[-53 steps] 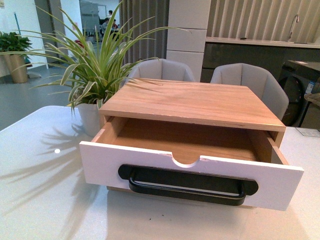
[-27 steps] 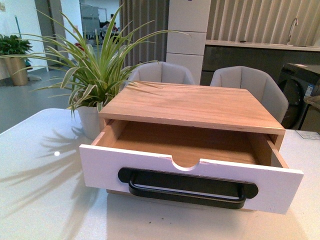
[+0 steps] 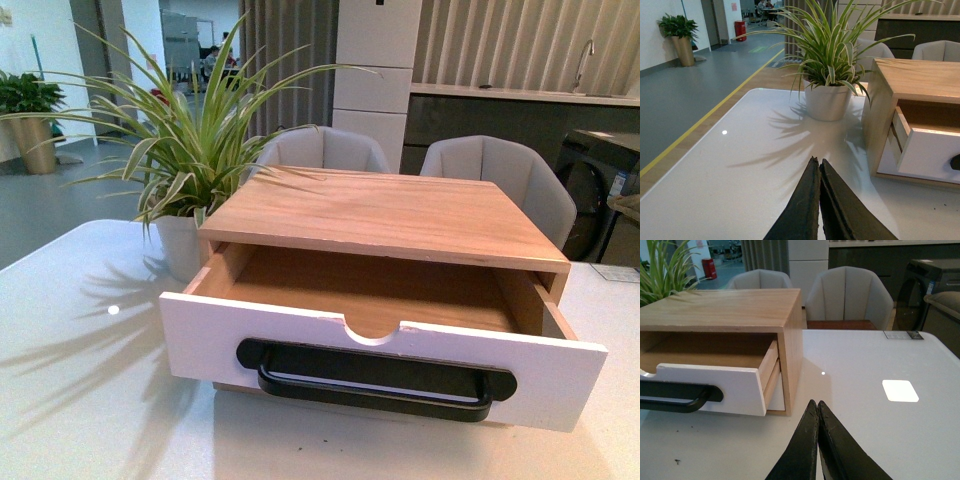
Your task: Pull drawer
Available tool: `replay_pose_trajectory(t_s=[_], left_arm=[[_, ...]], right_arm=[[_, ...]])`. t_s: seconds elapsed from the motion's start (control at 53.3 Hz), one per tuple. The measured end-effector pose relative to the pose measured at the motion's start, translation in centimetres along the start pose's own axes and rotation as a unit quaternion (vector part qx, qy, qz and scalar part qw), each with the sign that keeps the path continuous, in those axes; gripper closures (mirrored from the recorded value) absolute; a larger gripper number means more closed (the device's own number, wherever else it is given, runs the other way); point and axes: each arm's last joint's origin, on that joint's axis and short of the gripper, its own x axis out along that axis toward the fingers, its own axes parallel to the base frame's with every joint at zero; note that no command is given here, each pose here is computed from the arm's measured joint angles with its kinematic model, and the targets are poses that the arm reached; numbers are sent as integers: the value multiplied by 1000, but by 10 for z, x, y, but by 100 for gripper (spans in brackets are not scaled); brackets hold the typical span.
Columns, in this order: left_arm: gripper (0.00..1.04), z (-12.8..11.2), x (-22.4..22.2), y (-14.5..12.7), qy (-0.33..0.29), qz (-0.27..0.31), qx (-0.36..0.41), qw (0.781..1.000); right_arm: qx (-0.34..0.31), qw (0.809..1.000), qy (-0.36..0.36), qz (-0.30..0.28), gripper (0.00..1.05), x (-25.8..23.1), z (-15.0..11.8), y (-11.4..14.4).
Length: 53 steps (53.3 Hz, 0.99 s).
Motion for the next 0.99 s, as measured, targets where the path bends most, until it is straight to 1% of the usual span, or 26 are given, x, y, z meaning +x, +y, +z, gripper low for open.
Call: replay_pose_trajectory(t_s=[0.282,0.319,0.413,0.619,0.676,0.694,0.826,0.901,0.92,0.995], left_arm=[[102,-1,-6,0,1,0,0,1000],[102,-5,-11,0,18,0,0,1000],[102,-3,-15,0,4,0,0,1000],[101,-3,-16,0,3,0,0,1000],[91,-3,-16,0,3,0,0,1000],[89,-3,-16,0,3,0,0,1000],[66,-3,-16,0,3,0,0,1000],[55,-3,-16,0,3,0,0,1000],[50,-3,-16,0,3,0,0,1000],[38,-3,-16,0,3,0,0,1000]], right_arm=[[0,1000,0,0,103,0,0,0],[0,1000,0,0,103,0,0,0],[0,1000,0,0,103,0,0,0],[0,1000,-1,0,103,0,0,0],[0,1000,-1,0,94,0,0,0],[0,1000,-1,0,92,0,0,0],[0,1000,-1,0,69,0,0,0],[0,1000,-1,0,58,0,0,0],[0,1000,-1,0,53,0,0,0],[0,1000,-1,0,41,0,0,0]])
